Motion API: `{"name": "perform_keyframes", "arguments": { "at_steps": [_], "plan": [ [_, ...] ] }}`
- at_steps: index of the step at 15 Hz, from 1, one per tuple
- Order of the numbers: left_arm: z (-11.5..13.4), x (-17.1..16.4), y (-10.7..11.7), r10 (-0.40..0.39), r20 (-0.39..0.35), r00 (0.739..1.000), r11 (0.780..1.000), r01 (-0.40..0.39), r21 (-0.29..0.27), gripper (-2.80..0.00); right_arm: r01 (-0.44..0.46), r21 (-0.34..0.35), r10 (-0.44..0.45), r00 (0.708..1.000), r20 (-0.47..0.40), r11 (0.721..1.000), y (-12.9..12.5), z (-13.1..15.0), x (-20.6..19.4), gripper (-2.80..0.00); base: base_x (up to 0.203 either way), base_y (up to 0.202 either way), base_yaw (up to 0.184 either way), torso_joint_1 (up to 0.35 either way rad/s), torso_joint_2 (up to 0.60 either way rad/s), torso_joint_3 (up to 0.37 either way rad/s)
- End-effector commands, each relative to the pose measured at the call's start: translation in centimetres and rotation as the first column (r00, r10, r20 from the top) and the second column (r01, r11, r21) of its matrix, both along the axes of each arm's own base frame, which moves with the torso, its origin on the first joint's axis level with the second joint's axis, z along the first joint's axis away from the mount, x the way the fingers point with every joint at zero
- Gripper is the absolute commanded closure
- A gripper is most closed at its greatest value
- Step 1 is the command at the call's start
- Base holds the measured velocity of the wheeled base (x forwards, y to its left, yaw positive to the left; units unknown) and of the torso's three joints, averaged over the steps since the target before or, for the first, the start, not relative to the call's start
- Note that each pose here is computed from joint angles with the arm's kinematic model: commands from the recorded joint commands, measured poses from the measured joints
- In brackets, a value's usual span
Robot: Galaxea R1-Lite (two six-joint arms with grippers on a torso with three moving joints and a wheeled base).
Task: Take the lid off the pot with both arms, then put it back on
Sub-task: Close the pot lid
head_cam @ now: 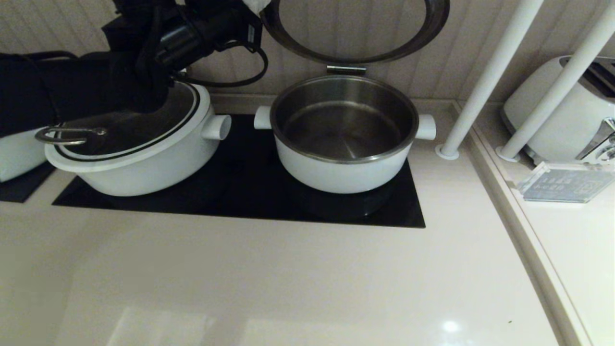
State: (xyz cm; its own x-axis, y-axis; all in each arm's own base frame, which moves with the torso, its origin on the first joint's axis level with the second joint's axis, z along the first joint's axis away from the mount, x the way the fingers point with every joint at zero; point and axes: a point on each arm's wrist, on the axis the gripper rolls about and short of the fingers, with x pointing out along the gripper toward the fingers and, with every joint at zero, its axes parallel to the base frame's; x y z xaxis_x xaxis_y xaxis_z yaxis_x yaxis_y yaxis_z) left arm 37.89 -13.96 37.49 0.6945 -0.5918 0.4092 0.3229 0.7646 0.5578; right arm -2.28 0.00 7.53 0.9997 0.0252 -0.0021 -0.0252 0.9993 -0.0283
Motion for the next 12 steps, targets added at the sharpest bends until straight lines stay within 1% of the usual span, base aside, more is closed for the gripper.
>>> {"name": "perform_keyframes", "arguments": {
  "at_steps": [1, 4, 8, 10, 12],
  "plan": [
    [0.5, -0.4, 0.1, -0.001, 0.015, 1.0, 1.0, 0.001, -0.001, 0.0, -0.001, -0.001, 0.001, 1.0, 0.001, 1.0, 0.0, 0.0, 0.0, 0.0, 0.0, 0.0, 0.0, 0.0, 0.0, 0.0],
    [2.2, -2.0, 0.7, -0.001, 0.055, 0.999, 1.0, 0.002, -0.016, 0.0, -0.001, -0.001, 0.001, 1.0, 0.001, 1.0, 0.0, 0.0, 0.0, 0.0, 0.0, 0.0, 0.0, 0.0, 0.0, 0.0],
    [5.2, -5.3, 1.8, 0.001, 0.123, 0.992, 0.999, 0.004, -0.042, 0.0, -0.001, -0.001, 0.001, 1.0, 0.001, 1.0, 0.0, 0.0, 0.0, 0.0, 0.0, 0.0, 0.0, 0.0, 0.0, 0.0],
    [4.8, -4.8, 1.7, 0.002, 0.118, 0.993, 0.999, 0.003, -0.041, 0.0, -0.001, -0.001, 0.001, 1.0, 0.001, 1.0, 0.0, 0.0, 0.0, 0.0, 0.0, 0.0, 0.0, 0.0, 0.0, 0.0],
    [3.4, -3.2, 1.1, -0.001, 0.081, 0.997, 0.999, 0.004, -0.036, 0.0, -0.001, -0.001, 0.001, 1.0, 0.001, 1.0, 0.0, 0.0, 0.0, 0.0, 0.0, 0.0, 0.0, 0.0, 0.0, 0.0]
  ]
}}
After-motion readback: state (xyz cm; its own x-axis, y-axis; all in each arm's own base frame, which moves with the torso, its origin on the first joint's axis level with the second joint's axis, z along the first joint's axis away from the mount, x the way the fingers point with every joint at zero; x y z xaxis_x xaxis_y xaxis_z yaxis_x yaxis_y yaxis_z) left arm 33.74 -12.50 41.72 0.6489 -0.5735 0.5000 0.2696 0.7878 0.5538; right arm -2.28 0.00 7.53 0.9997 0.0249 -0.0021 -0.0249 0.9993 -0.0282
